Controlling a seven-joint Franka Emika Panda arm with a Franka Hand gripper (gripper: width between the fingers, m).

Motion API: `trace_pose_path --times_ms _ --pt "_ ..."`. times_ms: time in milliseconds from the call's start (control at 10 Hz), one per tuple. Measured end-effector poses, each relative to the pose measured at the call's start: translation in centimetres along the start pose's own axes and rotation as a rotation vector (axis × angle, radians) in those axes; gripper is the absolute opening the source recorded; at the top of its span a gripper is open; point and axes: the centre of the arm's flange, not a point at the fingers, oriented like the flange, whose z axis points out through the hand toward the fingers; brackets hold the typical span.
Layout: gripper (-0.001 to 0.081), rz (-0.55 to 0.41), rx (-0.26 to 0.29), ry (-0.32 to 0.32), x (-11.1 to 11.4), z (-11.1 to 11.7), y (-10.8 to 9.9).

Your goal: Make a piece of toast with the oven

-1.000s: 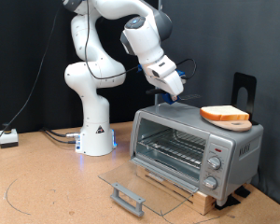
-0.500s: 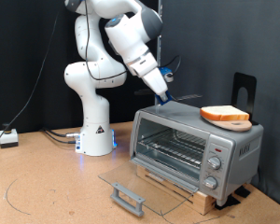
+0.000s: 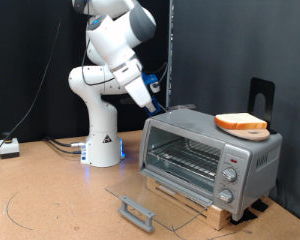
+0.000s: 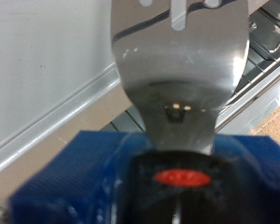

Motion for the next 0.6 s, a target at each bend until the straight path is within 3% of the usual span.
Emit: trace_pose_path --times_ms 300,400,600 --pt "0.0414 -0.075 -0.045 0.001 1.3 0.0 -0.9" --pt "0.0414 -0.123 -0.098 -0.002 2.5 -0.2 -1.5" --pt "0.0414 -0.207 -0.223 -0.103 4.5 0.1 -3.1"
